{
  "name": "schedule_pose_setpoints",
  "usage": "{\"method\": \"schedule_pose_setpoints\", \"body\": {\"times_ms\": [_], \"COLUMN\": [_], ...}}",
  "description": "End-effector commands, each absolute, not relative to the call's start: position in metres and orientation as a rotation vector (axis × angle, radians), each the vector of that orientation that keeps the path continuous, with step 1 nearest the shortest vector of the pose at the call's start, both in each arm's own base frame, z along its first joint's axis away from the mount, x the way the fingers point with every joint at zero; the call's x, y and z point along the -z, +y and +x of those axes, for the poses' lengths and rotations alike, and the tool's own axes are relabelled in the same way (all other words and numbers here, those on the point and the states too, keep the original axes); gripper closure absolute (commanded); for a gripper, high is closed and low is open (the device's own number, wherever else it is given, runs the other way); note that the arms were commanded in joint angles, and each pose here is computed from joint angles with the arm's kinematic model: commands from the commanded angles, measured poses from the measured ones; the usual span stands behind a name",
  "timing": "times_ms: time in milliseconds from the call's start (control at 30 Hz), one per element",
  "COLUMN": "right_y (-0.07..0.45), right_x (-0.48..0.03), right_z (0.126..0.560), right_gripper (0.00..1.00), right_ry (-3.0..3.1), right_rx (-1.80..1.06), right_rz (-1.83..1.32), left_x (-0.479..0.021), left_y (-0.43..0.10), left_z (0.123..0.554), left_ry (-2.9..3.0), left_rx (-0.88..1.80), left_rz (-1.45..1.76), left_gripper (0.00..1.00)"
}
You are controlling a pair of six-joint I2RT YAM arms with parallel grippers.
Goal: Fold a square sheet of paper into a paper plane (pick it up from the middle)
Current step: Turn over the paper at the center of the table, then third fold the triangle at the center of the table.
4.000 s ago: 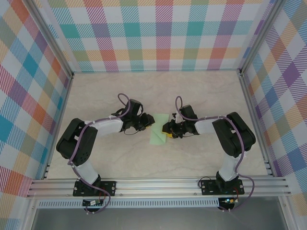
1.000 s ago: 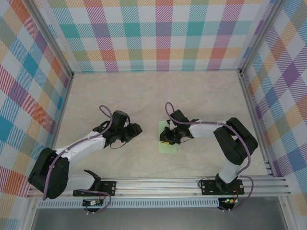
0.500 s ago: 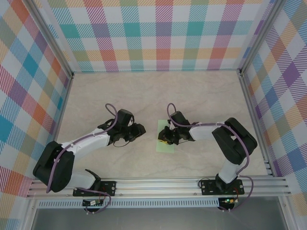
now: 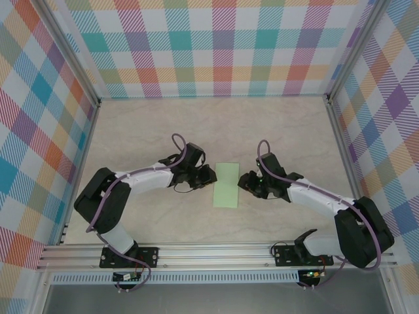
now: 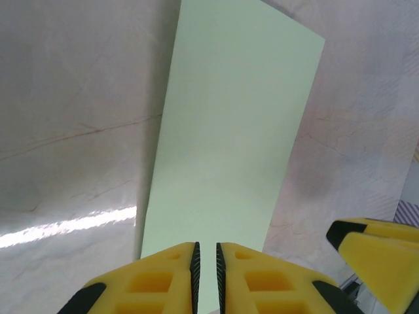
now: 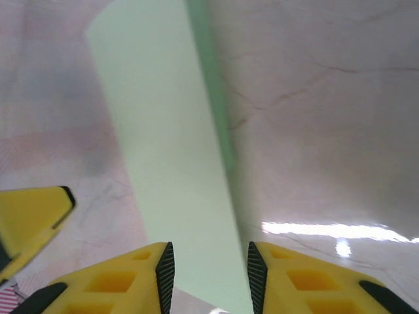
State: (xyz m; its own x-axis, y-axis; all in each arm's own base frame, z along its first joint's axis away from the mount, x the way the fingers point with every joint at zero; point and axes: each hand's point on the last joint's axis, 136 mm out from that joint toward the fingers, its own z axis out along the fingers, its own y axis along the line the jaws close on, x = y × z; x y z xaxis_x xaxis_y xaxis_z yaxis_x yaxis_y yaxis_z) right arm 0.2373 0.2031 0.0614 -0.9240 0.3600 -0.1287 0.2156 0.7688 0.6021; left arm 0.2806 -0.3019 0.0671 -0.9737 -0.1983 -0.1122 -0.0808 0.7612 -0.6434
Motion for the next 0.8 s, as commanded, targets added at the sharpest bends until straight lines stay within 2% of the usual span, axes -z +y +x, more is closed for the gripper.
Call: {"method": "schedule_pose_setpoints", "body": {"times_ms": [0, 767], "right_y": [0.205, 0.234], "right_x": [-0.058, -0.045], "right_z": [0.226, 0.240], "right_gripper": [0.61, 0.57], "right_ry": [2.760, 2.802], "right_rx": [-0.933, -1.055], "right_rz": [0.412, 0.338], "left_x": [-0.063, -0.017], "left_y": [-0.312, -0.316], "left_z": [0.283, 0.281], "left_ry": [2.805, 2.913], "left_rx": [1.007, 0.939], "left_rz": [-0.155, -0.165], "left_gripper": [0.84, 0.85]}}
